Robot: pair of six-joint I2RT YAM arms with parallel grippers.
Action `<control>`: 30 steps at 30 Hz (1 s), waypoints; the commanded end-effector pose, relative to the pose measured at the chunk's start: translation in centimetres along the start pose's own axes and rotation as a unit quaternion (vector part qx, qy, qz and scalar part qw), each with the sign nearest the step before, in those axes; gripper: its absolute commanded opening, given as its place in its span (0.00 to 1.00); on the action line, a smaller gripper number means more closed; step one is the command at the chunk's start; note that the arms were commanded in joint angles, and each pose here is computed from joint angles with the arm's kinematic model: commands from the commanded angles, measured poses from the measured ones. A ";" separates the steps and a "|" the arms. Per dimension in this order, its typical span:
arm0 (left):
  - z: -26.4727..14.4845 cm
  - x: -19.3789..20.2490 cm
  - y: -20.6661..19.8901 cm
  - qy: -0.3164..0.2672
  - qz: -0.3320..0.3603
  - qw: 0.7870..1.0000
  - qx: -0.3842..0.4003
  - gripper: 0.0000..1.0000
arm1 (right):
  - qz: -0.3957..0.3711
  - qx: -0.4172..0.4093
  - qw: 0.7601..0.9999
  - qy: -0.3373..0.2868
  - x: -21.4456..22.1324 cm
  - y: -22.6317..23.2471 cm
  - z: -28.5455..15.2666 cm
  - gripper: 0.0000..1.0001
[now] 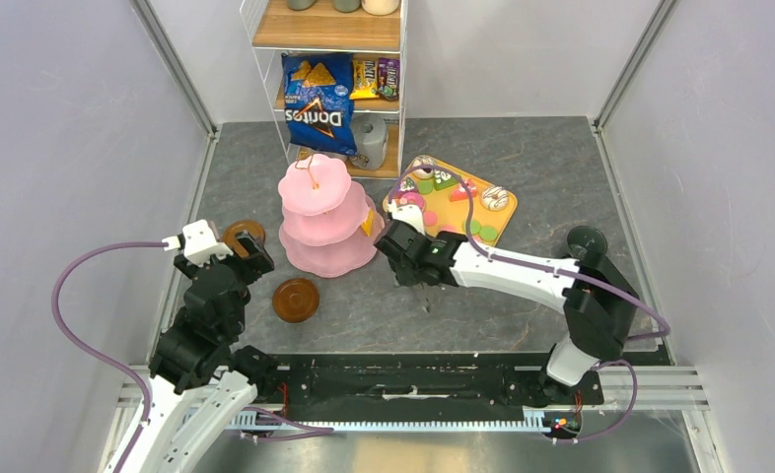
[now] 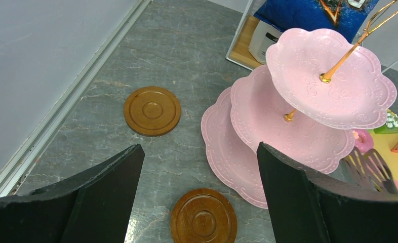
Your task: Serve the afternoon tea
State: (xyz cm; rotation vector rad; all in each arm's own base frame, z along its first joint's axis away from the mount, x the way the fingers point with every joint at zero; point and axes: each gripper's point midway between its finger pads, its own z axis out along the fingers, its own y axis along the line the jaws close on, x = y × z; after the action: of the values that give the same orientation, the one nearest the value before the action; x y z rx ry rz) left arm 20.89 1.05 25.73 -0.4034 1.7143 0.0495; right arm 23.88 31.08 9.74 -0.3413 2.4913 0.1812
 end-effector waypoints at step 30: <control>-0.2 -0.9 -0.3 -0.016 -0.031 0.999 0.008 0.90 | 0.100 0.084 0.991 -0.039 -5.2 -14.6 1.5 0.47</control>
State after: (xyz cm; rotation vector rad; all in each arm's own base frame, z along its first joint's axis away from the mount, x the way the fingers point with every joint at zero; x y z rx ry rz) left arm 20.80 1.05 25.84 -0.4050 1.7086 0.0413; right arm 29.76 15.66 8.13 0.0307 2.5330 -0.0520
